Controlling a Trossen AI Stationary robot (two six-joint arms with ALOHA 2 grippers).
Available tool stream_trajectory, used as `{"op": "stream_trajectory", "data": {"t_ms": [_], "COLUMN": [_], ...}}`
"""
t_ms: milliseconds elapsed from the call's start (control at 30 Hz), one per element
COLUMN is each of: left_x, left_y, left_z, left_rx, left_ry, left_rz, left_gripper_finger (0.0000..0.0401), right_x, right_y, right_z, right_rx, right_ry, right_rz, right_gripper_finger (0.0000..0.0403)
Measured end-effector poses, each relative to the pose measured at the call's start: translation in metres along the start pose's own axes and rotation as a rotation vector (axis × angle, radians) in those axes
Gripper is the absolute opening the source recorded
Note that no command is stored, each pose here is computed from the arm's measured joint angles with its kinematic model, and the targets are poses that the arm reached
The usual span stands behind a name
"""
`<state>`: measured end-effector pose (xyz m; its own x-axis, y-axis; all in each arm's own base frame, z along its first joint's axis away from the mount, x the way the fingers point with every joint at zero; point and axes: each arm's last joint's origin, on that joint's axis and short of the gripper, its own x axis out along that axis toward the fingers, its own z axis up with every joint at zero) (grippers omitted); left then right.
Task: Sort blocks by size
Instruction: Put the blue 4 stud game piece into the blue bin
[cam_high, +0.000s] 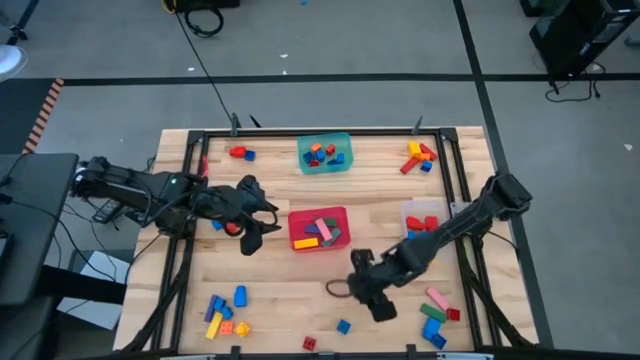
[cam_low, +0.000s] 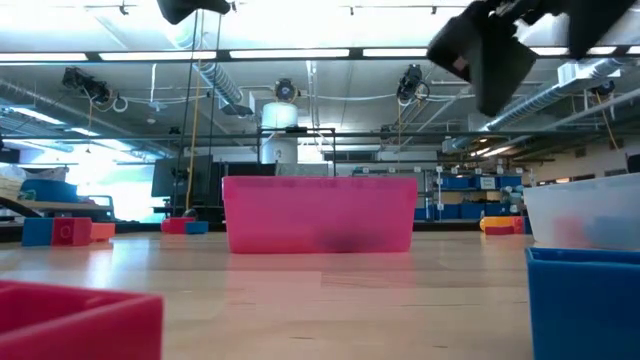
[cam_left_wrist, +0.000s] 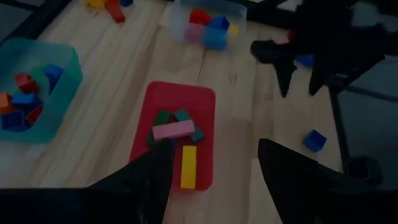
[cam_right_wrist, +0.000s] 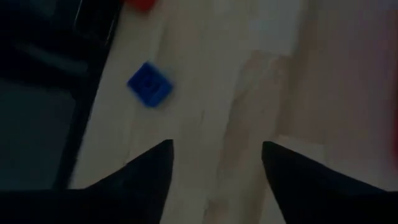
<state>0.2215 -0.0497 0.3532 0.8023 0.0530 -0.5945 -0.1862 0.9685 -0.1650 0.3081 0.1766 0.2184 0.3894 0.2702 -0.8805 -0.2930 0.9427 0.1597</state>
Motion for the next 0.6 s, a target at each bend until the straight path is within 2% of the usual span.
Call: {"op": "stream_trajectory", "data": {"t_ms": [200,333,433,600], "left_x": [0.011,0.02,0.023,0.024], "left_y": [-0.007,-0.014,-0.017,-0.021], "left_z": [-0.004,-0.008,-0.009,-0.012], "left_rx": [-0.028,-0.01,-0.003,-0.016], "left_ry": [0.043,0.077,0.081,0.094], "left_rz": [0.003,-0.002,-0.01,-0.016], "left_gripper_finger": [0.0241,0.0241,0.0241,0.0241], "right_x": [0.016,0.038,0.056,0.079], "right_y": [0.029,0.04,0.041,0.048], "right_z": [-0.004,-0.004,-0.004,0.01], "right_rx": [-0.378,-0.411,-0.418,-0.461], "right_ry": [-0.044,-0.066,-0.027,-0.024], "right_rz": [-0.039,-0.025,-0.03,-0.023], "right_gripper_finger": [0.0312,0.0319,0.0317,0.0308]}}
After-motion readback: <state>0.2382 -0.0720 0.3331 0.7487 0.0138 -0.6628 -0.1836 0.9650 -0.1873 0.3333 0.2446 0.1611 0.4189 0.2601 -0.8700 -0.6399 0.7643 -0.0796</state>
